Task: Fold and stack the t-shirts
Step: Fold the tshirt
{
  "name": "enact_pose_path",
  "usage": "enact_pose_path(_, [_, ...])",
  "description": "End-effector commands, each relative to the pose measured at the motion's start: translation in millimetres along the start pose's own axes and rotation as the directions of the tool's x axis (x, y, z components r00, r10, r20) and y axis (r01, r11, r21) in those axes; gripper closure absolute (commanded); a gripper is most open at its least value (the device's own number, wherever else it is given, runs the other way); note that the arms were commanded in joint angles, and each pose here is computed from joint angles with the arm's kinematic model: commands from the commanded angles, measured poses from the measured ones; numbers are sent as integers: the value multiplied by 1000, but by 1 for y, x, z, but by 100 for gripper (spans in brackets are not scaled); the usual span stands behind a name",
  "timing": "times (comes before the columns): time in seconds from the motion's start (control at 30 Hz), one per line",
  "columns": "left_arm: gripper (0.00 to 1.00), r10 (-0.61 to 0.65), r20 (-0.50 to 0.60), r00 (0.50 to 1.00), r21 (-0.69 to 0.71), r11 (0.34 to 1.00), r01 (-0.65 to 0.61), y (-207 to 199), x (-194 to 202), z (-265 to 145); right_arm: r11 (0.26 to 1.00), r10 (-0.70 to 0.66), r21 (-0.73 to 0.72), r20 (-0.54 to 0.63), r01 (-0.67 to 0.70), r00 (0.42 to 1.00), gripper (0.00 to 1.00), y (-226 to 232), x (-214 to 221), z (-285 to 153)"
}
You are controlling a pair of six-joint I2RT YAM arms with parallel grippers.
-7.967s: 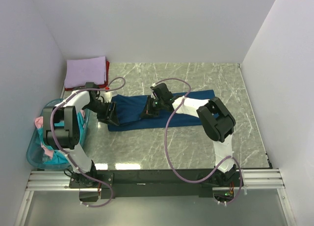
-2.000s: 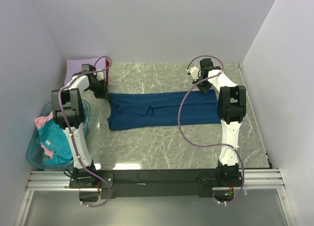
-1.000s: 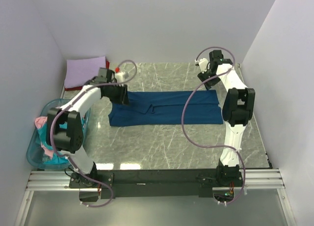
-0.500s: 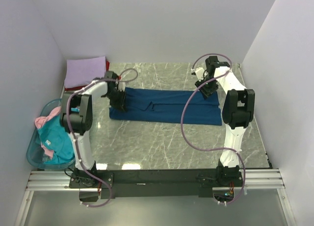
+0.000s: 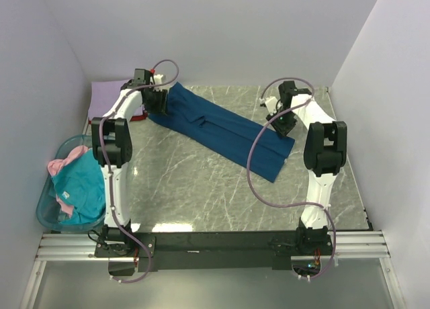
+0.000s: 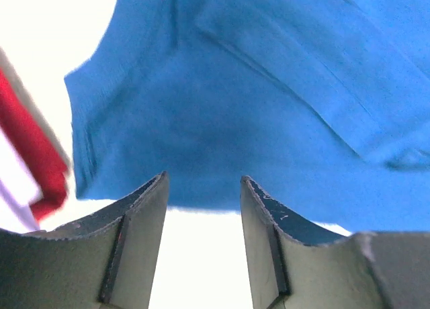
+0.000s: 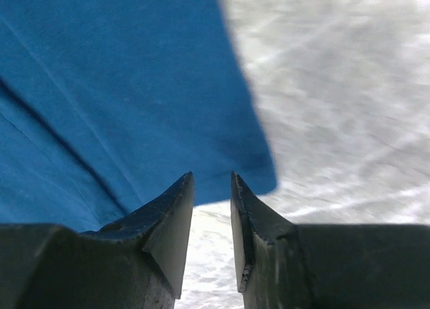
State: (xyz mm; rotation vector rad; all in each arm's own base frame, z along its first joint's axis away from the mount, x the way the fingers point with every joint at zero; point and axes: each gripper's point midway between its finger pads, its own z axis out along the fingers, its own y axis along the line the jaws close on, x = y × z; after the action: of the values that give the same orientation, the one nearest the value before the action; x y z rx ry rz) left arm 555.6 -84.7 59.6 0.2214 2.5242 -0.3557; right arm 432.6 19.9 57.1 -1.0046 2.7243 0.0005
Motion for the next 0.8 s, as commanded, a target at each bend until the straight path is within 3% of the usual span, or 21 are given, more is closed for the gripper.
enact_pose_path(0.0, [47, 14, 140, 990, 43, 999, -20, -26, -35, -51, 999, -31, -9, 21, 32, 999, 65, 21, -5, -3])
enact_pose_path(0.33, [47, -55, 137, 989, 131, 991, 37, -35, -15, -87, 995, -91, -65, -156, 81, 984, 79, 64, 43, 31])
enact_pose_path(0.47, [47, -73, 127, 989, 134, 989, 55, -35, -6, -95, 967, -184, -219, -263, 127, 947, 86, 127, 87, 28])
enact_pose_path(0.57, [48, -93, 108, 990, 142, 987, 77, -37, 0, -96, 927, -310, -300, -277, 225, 910, 86, 182, 110, 16])
enact_pose_path(0.7, [50, -130, 75, 989, 185, 976, 114, -47, 8, -94, 832, -438, -466, -221, 300, 871, 87, 271, 128, -8])
enact_pose_path(0.77, [56, -136, 45, 990, 195, 973, 125, -56, 15, -89, 762, -539, -518, -177, 388, 823, 86, 311, 137, -25])
